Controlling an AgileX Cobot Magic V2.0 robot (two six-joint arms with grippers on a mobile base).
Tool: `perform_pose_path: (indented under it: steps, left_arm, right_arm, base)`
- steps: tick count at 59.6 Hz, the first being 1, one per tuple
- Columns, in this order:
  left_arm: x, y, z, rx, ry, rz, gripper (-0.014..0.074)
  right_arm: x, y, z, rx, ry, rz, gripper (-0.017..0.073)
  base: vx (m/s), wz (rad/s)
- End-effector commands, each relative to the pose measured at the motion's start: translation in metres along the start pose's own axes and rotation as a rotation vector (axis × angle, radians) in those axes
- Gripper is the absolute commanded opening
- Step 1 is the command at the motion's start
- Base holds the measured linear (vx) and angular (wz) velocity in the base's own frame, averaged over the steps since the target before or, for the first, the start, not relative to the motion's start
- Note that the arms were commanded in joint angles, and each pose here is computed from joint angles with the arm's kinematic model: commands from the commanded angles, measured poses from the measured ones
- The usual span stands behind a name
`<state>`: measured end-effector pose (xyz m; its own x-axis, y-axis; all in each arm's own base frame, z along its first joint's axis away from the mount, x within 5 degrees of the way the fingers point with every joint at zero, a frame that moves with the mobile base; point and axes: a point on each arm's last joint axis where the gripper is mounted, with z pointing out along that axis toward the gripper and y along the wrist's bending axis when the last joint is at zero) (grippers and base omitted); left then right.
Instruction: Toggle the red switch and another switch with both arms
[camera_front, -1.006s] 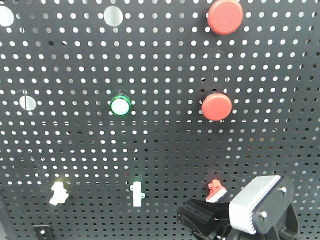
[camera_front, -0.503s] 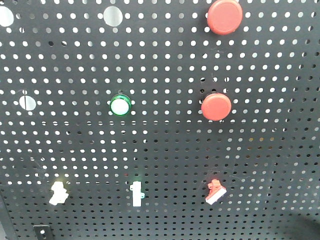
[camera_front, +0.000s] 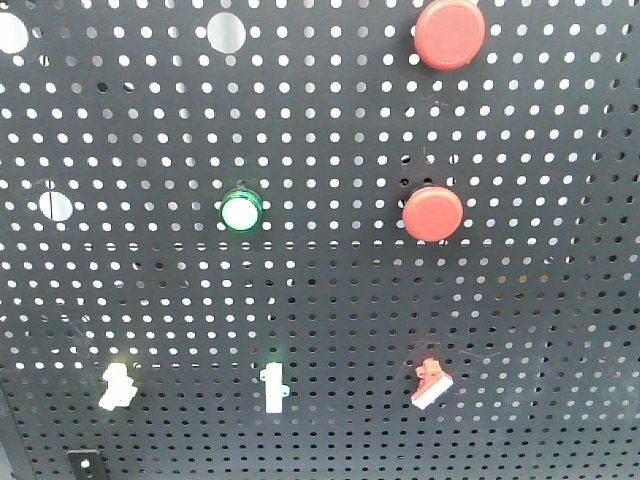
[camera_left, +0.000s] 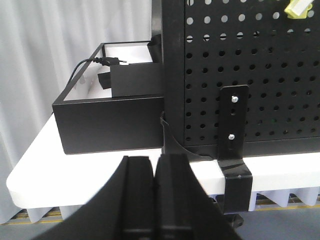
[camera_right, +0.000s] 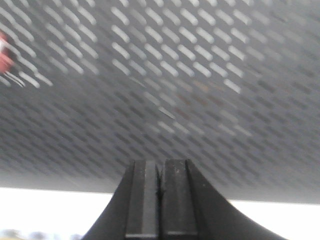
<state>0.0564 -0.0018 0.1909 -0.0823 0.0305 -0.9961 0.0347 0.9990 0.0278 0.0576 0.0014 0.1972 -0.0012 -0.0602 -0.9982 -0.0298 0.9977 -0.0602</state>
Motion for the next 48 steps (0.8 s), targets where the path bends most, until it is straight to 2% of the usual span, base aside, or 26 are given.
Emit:
perform_pose_path:
  steps: [1, 21, 28, 37, 48]
  left_arm:
    - [-0.0012, -0.0001, 0.0004, -0.001, -0.073, -0.010, 0.0002]
    - [-0.0011, -0.0001, 0.0004, -0.001, -0.072, -0.010, 0.0002]
    - [-0.0011, -0.0001, 0.0004, -0.001, -0.072, -0.010, 0.0002]
    - [-0.0011, -0.0001, 0.0004, -0.001, -0.072, -0.010, 0.0002]
    - [-0.0011, -0.0001, 0.0004, -0.001, -0.072, -0.010, 0.0002]
  right_arm:
    - [-0.0022, -0.0016, -0.0017, 0.033, -0.046, -0.020, -0.0006]
    - [-0.0012, -0.0043, -0.0014, 0.080, -0.031, -0.024, -0.0006]
    - [-0.0009, -0.0043, -0.0014, 0.081, -0.025, -0.095, -0.0006]
    - [-0.0007, -0.0039, -0.0013, 0.076, -0.025, -0.045, -0.0006]
    - [-0.0007, -0.0039, -0.0013, 0.076, -0.025, -0.043, -0.0006]
  base:
    - [0.00, 0.00]
    - [0.00, 0.00]
    - [0.00, 0.00]
    - [0.00, 0.00]
    - [0.00, 0.00]
